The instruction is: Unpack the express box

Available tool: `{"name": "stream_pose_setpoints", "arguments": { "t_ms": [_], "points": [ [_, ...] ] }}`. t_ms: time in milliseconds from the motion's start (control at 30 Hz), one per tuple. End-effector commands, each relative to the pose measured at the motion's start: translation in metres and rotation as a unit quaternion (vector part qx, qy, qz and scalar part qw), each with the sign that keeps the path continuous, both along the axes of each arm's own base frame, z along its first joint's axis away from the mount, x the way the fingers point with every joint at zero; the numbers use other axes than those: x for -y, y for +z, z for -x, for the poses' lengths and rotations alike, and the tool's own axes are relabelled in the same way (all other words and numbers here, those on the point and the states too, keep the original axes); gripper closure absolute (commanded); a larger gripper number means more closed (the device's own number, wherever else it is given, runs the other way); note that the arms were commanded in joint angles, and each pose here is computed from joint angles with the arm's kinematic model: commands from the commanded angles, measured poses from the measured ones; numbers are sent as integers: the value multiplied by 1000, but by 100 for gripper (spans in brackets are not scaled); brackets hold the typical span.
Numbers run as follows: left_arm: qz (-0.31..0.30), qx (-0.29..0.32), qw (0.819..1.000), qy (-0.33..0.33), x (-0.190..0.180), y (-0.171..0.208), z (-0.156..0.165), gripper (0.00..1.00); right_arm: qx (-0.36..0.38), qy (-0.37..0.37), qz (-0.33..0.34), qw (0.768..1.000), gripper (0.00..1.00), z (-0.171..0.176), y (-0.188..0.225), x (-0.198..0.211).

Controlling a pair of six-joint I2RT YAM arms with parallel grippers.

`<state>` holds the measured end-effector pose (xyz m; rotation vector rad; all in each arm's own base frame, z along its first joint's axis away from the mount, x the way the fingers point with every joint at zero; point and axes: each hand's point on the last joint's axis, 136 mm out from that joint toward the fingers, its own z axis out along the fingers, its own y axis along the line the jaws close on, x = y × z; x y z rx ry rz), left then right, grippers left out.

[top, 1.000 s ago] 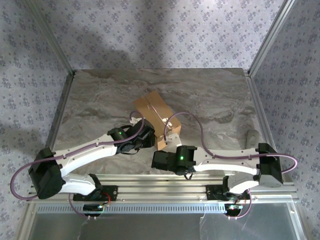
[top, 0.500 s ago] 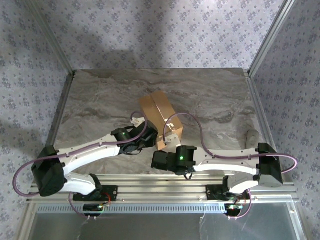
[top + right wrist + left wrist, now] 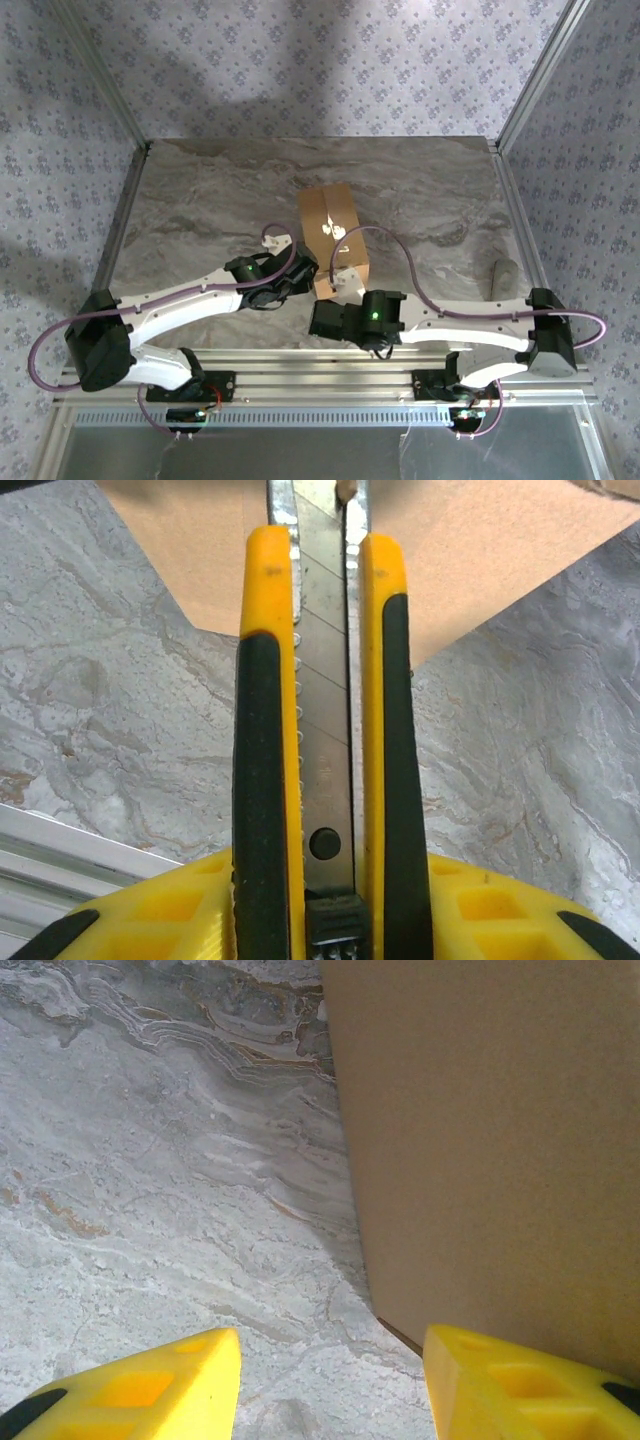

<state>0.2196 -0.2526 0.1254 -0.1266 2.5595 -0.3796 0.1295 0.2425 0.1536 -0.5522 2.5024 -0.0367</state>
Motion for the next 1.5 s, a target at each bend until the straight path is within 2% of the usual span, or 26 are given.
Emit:
{"name": "stream_pose_setpoints", "arguments": {
  "t_ms": [0, 233, 400, 533, 767, 933, 1467],
  "points": [
    [101, -3, 990, -94, 66, 19, 18, 48, -5, 111, -105, 988, 100, 22, 20, -67],
    [102, -8, 991, -90, 64, 16, 20, 48, -8, 77, -90, 993, 100, 14, 6, -44],
    [97, 3, 991, -93, 65, 22, 20, 48, -7, 75, -115, 990, 100, 14, 9, -43],
    [93, 11, 991, -98, 74, 28, 23, 49, -3, 79, -109, 991, 100, 13, 12, -45],
    [104, 24, 990, -91, 89, 39, 28, 49, 4, 70, -11, 997, 100, 10, 6, -44],
    [111, 32, 990, -80, 90, 44, 29, 49, 13, 63, 22, 998, 100, 9, 10, -51],
    [133, 42, 987, -84, 104, 55, 27, 49, 33, 169, -34, 984, 100, 36, 14, -103]
  ]
}}
